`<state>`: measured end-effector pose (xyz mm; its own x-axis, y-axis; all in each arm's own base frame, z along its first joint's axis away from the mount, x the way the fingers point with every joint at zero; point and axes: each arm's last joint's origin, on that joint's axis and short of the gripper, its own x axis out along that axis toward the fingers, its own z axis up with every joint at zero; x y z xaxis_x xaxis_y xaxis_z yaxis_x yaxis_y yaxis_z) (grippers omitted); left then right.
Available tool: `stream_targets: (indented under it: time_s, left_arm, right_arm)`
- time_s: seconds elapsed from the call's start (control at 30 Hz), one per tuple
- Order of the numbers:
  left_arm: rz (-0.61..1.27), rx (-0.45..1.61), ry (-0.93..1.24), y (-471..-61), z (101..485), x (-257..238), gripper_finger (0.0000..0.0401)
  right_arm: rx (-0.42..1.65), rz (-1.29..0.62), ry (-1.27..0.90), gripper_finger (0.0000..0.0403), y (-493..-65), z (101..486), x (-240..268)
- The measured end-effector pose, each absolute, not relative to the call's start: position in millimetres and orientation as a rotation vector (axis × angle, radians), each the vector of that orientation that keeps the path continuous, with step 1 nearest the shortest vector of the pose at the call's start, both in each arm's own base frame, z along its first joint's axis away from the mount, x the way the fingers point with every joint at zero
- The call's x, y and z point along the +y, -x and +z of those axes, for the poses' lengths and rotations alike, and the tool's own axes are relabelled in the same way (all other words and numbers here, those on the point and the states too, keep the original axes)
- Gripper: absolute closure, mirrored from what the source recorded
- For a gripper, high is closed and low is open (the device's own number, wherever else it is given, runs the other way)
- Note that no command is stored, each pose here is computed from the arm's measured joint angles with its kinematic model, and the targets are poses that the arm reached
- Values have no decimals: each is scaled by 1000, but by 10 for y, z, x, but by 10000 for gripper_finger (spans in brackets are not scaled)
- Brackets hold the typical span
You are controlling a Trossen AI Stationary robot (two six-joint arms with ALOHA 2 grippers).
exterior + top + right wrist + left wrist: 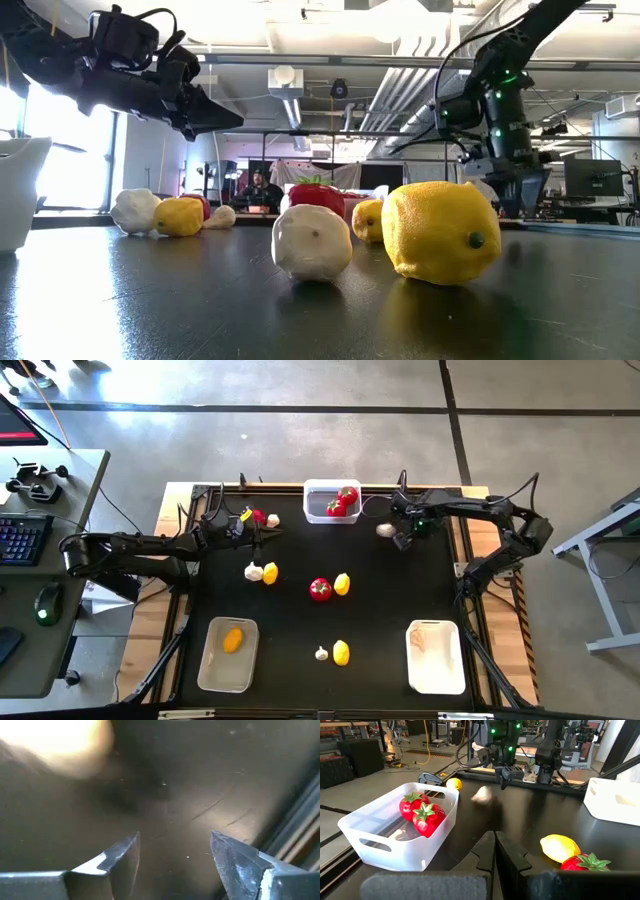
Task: Sort produce into baskets
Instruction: Put the white garlic into the white bin
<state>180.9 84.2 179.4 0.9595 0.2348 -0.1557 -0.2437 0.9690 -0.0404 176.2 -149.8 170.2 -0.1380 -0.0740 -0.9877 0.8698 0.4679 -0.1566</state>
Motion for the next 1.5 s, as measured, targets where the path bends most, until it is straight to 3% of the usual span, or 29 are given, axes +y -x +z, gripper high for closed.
stream_targets:
  time_s: [0.33,0.67,0.87,1.2,1.37,1.5]
  left_arm:
    - [243,150,60,-1809,1794,841,401]
    - [243,149,69,-1809,1794,842,401]
    - [244,149,69,-1809,1794,842,401]
    - [243,150,61,-1809,1794,842,401]
    - [243,150,61,-1809,1794,842,401]
    - [244,149,69,-1809,1794,842,401]
  right_arm:
    - [1409,-908,-678,175,-1823,1644,-1526]
    - [1020,-522,-391,176,-2378,1704,-1442]
    - [962,-620,-293,176,-2444,1674,-1385]
    - [874,-570,-314,177,-2478,1383,-1385]
    - [918,-561,-290,204,-2541,1179,-1419]
    - [920,-558,-281,264,-2569,1115,-1435]
